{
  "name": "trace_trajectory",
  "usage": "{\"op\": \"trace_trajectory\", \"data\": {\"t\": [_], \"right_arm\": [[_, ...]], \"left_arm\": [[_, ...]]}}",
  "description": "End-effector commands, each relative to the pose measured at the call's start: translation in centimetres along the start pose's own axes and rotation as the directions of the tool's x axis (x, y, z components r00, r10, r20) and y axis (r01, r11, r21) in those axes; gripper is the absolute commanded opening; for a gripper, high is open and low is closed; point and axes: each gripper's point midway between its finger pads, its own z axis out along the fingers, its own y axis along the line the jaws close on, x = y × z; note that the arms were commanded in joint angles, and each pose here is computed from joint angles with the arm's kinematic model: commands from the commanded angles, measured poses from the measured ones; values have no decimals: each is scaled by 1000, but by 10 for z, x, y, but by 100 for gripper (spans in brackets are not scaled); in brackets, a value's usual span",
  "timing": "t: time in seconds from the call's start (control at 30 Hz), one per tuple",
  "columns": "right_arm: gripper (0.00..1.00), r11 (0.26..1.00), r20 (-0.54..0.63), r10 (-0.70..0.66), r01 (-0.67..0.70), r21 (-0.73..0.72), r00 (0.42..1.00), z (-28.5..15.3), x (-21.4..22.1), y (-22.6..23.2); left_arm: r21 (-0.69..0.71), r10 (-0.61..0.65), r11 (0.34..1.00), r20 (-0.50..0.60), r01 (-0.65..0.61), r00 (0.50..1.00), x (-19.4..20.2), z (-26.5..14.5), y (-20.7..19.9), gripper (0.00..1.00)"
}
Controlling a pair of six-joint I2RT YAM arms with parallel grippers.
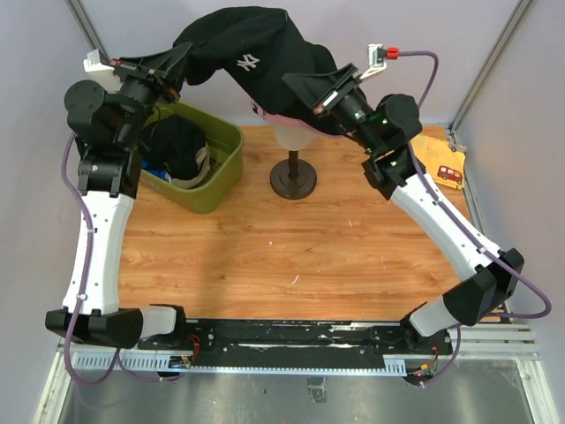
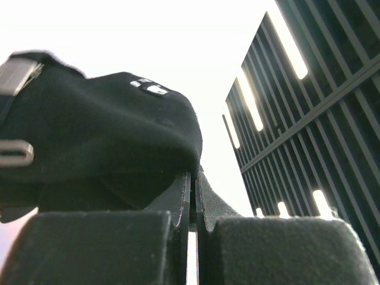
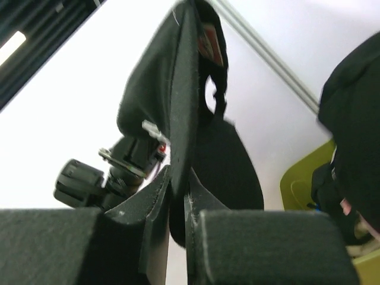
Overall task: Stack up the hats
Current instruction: Stack the hat on the hat.
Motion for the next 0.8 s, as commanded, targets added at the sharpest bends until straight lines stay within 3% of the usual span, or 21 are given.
{"op": "trace_trajectory", "data": {"t": [0.0, 0.43, 0.77], "right_arm": [[1, 990, 91, 126, -118, -82, 988, -1, -62, 11], [1, 942, 141, 320, -299, -150, 937, 1, -129, -27], [1, 901, 206, 428, -400, -167, 880, -19, -161, -64]], "left_arm": [[129, 78, 989, -49, -71, 996, 14, 5, -35, 1], [152, 137, 981, -89, -122, 987, 14, 51, -14, 8], [164, 160, 978, -191, -130, 968, 33, 86, 6, 18]]}}
